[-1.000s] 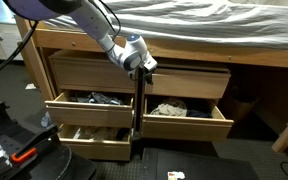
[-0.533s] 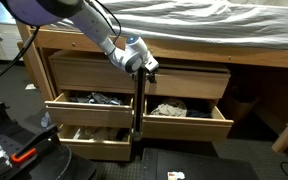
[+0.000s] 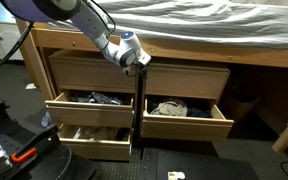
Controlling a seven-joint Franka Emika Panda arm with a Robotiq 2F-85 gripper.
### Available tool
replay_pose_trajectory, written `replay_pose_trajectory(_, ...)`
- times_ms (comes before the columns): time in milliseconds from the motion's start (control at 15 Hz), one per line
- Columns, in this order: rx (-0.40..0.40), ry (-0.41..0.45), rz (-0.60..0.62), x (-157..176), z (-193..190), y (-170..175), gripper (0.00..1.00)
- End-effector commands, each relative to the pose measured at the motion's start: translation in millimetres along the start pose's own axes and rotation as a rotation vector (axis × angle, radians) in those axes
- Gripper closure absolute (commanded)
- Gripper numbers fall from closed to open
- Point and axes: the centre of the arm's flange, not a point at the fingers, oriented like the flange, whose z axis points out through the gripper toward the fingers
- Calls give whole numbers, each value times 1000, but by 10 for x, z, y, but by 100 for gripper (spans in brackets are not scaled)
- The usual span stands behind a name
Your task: Close the top right drawer
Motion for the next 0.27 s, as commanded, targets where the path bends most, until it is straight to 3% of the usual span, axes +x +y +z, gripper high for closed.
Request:
replay_pose_trajectory(0, 1, 0, -1, -20, -1, -14, 0)
replay_pose_trajectory(200, -6, 11, 2, 66, -3, 39, 0)
